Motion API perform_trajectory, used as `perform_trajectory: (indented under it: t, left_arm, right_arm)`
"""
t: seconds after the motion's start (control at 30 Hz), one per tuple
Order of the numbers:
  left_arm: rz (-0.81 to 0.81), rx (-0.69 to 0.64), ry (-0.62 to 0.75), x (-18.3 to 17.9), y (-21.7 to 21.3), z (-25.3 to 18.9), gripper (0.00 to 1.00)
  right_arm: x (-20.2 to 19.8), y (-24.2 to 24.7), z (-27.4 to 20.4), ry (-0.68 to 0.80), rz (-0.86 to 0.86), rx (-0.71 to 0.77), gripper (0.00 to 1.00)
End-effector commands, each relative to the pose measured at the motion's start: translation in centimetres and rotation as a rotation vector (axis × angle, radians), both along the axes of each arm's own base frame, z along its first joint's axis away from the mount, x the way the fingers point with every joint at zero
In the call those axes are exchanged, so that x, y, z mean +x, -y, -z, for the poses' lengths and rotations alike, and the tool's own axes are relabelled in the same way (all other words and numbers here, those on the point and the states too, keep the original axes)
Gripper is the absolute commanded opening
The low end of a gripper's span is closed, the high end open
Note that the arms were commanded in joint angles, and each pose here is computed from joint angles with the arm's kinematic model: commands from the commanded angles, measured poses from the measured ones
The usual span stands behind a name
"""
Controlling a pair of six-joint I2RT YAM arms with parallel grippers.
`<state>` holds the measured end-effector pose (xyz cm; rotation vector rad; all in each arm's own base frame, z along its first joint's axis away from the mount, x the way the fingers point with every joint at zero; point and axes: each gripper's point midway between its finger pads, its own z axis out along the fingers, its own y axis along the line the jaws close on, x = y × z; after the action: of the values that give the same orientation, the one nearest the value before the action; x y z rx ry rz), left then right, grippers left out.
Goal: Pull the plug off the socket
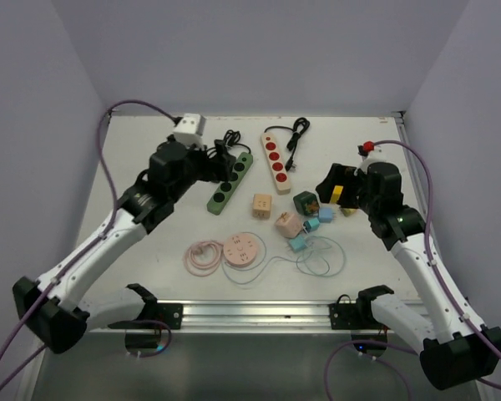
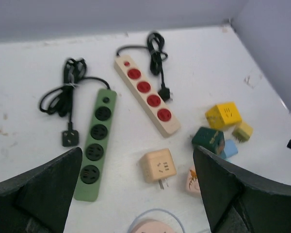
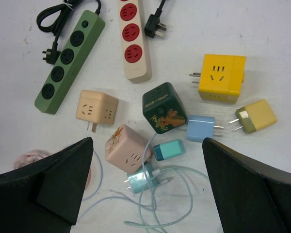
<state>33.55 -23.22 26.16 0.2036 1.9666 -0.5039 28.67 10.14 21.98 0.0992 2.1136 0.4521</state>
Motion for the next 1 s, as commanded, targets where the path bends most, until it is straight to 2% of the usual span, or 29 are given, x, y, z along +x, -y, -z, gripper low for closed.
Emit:
perform_trajectory:
  t: [0.0,0.07,0.1,0.17,0.43,0.77,0.97]
  left_arm:
    - [-0.205,0.086,0.066,-1.7,-8.0,-1.4,1.00]
    - [-0.299,0.121,0.061,-2.5,-11.4,0.4,1.00]
    - [-0.366,0.107,0.118,-3.2,-13.3,-0.8,1.00]
    - [-0.431,0.150,0.113,-4.0,-15.5,1.4,1.00]
    - [-0.551,0.194,0.109,-4.0,-18.6,1.5,1.00]
    - [-0.478,0.155,0.130,-4.2,-17.8,1.1,1.00]
    - [-0.493,0.167,0.119,-4.2,-18.2,1.5,1.00]
  right_arm:
    - [0.9,1.7,-0.4,0.023,0.064,-0.081,0.99]
    - [0.9,2.4,0.2,-0.008,0.096,-0.110,0.99]
    - [1.0,2.7,0.1,-0.005,0.110,-0.116,0.99]
    - [1.3,2.8,-0.4,0.013,0.125,-0.115,0.99]
    - [1.8,4.1,-1.4,0.053,0.210,-0.124,0.99]
    - [2.3,3.1,1.5,-0.043,0.176,-0.124,0.99]
    - [2.2,3.1,1.7,-0.037,0.173,-0.119,0.99]
